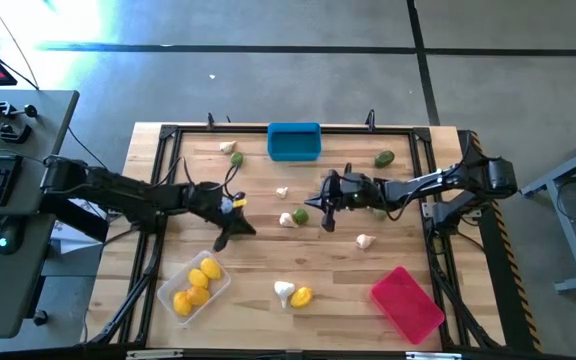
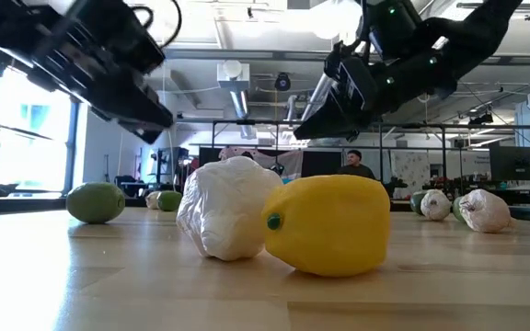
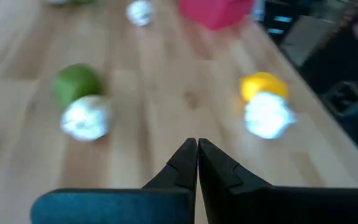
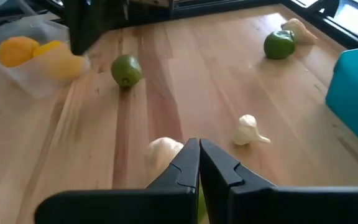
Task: Sort produce into baskets
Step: Put the lemon into the transparent bin
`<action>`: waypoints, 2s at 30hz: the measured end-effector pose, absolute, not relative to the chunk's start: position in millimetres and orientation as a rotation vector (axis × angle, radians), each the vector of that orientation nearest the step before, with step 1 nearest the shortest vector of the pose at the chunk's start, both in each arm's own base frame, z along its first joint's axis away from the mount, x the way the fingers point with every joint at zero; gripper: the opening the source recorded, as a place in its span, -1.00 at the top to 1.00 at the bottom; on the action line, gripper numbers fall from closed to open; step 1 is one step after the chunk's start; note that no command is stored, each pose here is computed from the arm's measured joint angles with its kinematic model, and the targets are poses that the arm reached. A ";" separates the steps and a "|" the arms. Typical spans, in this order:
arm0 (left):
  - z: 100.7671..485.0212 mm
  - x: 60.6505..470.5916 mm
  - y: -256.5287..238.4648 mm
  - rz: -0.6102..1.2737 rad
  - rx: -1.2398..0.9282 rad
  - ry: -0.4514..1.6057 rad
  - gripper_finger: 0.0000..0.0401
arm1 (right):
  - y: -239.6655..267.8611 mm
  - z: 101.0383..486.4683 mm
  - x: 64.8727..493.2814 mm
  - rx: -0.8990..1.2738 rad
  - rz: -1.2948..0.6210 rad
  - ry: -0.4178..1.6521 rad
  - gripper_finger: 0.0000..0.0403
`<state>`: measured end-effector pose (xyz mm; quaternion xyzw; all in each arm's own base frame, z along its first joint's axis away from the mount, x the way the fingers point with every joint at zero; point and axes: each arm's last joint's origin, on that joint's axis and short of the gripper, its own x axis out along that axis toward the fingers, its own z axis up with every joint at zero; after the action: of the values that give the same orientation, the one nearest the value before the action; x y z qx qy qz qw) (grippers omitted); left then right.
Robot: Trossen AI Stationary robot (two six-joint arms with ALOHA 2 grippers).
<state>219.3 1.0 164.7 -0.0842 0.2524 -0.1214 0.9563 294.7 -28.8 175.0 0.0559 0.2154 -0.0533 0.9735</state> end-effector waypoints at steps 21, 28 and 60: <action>148.8 238.0 77.6 -0.123 -0.145 0.264 1.00 | -38.2 176.3 295.6 0.254 -0.189 0.479 1.00; 141.7 241.9 80.1 -0.106 -0.185 0.255 1.00 | -44.3 175.4 294.2 0.214 -0.174 0.495 1.00; 140.9 245.7 74.0 0.004 -0.237 0.262 1.00 | 131.7 170.3 302.9 0.181 0.323 0.659 -0.16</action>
<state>245.7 74.0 140.9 -0.1179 0.1302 0.0021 0.9844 302.9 131.7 170.3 0.0885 0.3217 0.1579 0.9294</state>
